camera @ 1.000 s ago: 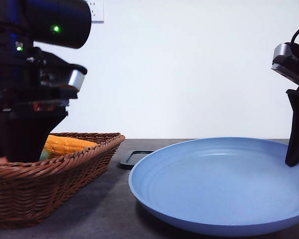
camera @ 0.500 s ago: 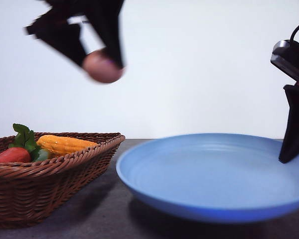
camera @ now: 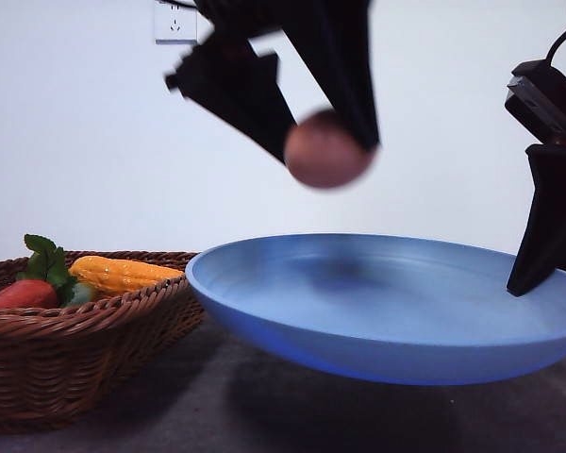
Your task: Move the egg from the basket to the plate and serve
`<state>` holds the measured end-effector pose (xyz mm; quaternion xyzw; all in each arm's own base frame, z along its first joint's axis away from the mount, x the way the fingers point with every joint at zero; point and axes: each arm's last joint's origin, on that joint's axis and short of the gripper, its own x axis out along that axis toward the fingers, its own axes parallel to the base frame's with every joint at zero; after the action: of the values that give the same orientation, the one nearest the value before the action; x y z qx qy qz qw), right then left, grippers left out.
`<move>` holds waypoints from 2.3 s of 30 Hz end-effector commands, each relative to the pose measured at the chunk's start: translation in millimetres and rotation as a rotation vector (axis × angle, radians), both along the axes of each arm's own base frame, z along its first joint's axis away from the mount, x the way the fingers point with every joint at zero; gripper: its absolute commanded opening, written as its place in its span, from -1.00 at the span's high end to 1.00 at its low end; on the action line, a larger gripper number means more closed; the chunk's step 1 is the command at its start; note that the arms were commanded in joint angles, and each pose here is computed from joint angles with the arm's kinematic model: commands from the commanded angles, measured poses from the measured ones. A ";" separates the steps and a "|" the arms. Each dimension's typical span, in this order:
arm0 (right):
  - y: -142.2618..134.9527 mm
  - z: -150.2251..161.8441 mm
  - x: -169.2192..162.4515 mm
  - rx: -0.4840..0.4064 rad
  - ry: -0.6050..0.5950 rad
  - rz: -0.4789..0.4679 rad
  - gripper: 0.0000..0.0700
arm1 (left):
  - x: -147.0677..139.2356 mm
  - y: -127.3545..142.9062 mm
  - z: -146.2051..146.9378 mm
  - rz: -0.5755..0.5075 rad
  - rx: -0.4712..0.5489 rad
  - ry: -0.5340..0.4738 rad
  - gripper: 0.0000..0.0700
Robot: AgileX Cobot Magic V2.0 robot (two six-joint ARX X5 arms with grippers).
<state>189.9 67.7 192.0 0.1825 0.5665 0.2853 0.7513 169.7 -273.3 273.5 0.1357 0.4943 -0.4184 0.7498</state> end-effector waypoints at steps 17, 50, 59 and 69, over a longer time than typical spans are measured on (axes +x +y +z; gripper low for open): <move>1.3 2.9 0.9 0.007 0.011 0.000 1.00 | -9.2 -34.6 -40.7 -0.072 0.103 0.041 -0.23; -10.9 33.1 105.1 -0.072 0.008 -0.088 1.00 | -17.1 22.9 59.6 0.070 0.234 -0.146 -0.36; -15.8 21.2 201.2 -0.075 0.046 -0.136 1.00 | -18.1 26.1 58.4 0.083 0.275 -0.146 -0.36; -19.6 -1.9 257.5 -0.062 0.090 -0.175 1.00 | -17.8 25.9 58.6 0.092 0.274 -0.152 -0.36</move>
<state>442.2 47.1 190.2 0.2118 0.5916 0.1901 0.7543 152.6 -243.9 326.2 0.2475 0.5058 -0.2964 0.7714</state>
